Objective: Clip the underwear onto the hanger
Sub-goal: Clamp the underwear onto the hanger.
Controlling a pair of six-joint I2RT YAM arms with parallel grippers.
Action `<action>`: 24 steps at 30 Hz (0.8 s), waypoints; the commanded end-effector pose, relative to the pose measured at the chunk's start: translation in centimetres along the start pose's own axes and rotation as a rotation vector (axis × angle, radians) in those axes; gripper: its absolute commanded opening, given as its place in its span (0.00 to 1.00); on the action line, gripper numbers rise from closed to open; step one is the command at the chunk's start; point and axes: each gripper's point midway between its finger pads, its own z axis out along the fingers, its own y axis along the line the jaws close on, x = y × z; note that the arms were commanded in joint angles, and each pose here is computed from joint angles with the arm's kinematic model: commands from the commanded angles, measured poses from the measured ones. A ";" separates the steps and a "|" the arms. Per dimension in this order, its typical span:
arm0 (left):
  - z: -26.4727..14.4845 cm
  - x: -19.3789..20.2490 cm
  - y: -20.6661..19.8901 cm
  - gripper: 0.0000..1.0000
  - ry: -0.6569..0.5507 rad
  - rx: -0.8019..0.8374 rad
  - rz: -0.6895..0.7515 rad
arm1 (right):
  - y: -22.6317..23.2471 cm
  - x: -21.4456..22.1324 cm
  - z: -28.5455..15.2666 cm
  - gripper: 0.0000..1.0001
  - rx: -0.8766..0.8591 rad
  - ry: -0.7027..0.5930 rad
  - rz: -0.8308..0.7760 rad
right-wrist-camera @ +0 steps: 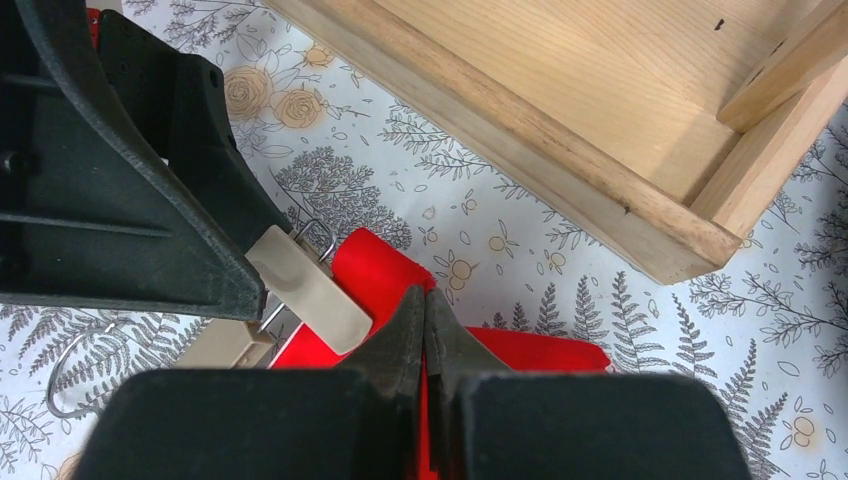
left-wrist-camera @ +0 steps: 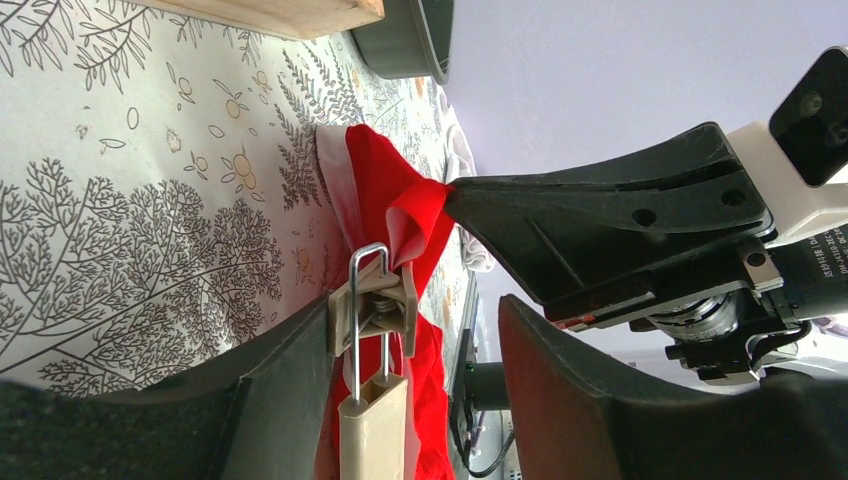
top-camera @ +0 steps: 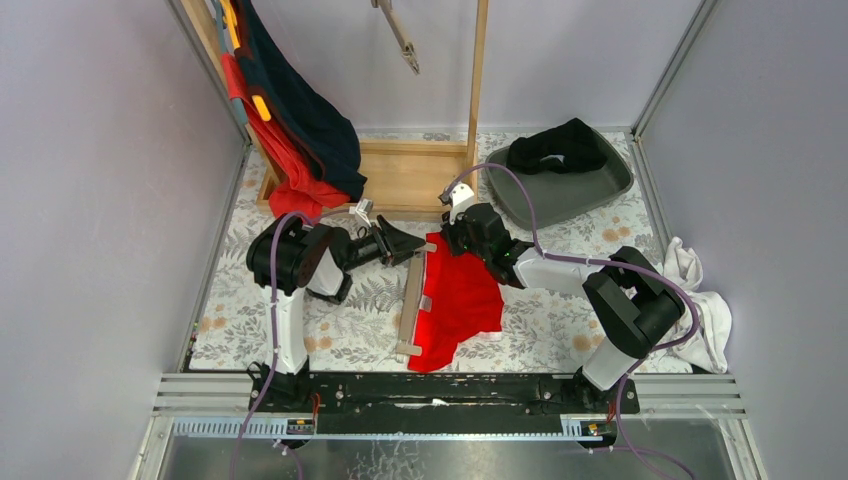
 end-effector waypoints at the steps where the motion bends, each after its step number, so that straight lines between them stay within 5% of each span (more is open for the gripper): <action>1: 0.0 -0.8 -0.7 0.60 -0.019 0.044 0.050 | -1.1 -2.0 -0.2 0.00 0.058 -0.061 0.007; 6: -1.5 -2.1 -0.8 0.67 -0.079 0.018 0.066 | -3.0 0.3 -0.4 0.00 0.106 -0.012 0.033; 24: -2.2 -2.6 -0.6 0.69 -0.097 -0.004 0.070 | -5.4 1.8 -0.9 0.00 0.190 0.032 0.058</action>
